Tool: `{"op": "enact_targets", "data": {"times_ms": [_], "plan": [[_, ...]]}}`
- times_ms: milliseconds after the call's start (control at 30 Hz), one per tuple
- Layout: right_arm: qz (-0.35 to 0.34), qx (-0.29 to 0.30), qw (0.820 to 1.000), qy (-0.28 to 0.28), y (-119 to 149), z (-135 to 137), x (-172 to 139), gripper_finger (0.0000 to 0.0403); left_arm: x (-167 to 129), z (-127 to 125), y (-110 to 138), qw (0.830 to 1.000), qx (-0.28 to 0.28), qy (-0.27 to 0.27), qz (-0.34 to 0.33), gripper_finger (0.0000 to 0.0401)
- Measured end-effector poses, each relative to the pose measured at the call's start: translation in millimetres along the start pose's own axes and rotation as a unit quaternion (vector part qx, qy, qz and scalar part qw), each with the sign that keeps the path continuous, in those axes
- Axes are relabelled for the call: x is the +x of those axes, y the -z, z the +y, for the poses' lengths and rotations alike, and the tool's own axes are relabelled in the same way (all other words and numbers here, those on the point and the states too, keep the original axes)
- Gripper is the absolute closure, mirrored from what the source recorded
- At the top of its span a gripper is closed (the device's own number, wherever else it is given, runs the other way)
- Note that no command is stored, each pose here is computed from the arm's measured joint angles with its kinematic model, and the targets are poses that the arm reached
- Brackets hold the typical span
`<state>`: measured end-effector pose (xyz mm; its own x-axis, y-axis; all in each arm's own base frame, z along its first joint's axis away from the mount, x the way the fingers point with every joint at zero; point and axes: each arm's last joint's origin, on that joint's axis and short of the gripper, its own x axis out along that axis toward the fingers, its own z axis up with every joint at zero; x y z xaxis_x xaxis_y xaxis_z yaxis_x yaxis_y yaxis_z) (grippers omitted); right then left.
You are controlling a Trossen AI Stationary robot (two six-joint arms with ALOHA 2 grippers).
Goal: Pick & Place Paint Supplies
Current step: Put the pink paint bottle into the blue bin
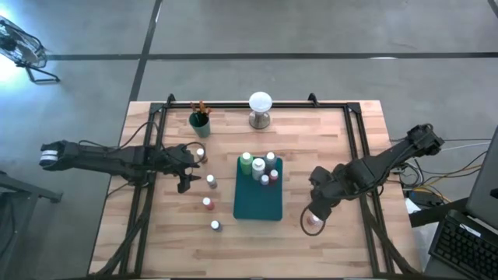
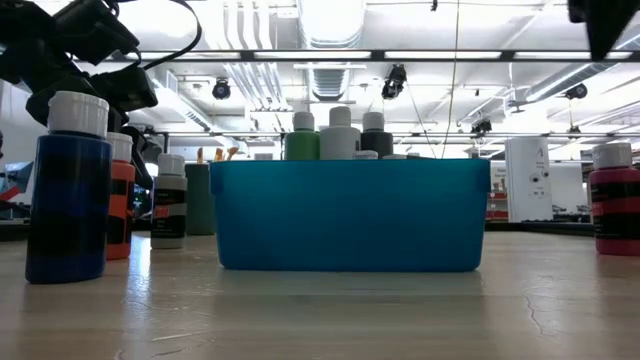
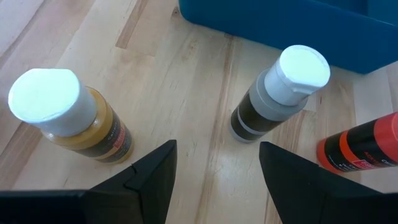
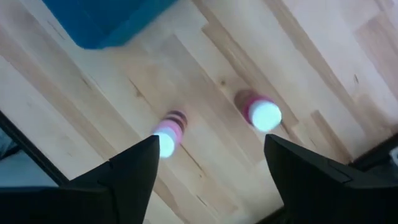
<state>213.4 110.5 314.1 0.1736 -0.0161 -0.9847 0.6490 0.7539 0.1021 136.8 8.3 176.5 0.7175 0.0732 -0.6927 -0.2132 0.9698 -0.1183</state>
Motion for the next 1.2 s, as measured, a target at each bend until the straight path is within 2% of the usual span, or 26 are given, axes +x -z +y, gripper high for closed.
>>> {"op": "enact_targets", "data": {"times_ms": [100,233,433,633,933,1200], "plan": [[0.007,0.017,1.0,0.014,6,-1,8,0.0106,0,0,0,1.0,0.0,0.0,0.0,0.0167],[0.015,0.072,0.996,0.041,10,-6,22,0.0102,0,0,0,1.0,0.0,0.0,0.0,0.0167],[0.027,0.1,0.993,0.06,14,-10,40,0.0119,0,0,0,1.0,0.0,0.0,0.0,0.0167],[0.024,0.104,0.993,0.05,16,-17,52,0.0128,0,0,0,1.0,0.0,0.0,0.0,0.0167],[-0.007,0.148,0.989,-0.018,20,-50,58,0.0091,0,0,0,1.0,0.0,0.0,0.0,0.0167],[-0.009,0.145,0.989,0.003,13,-56,69,0.0107,0,0,0,1.0,0.0,0.0,0.0,0.0167]]}}
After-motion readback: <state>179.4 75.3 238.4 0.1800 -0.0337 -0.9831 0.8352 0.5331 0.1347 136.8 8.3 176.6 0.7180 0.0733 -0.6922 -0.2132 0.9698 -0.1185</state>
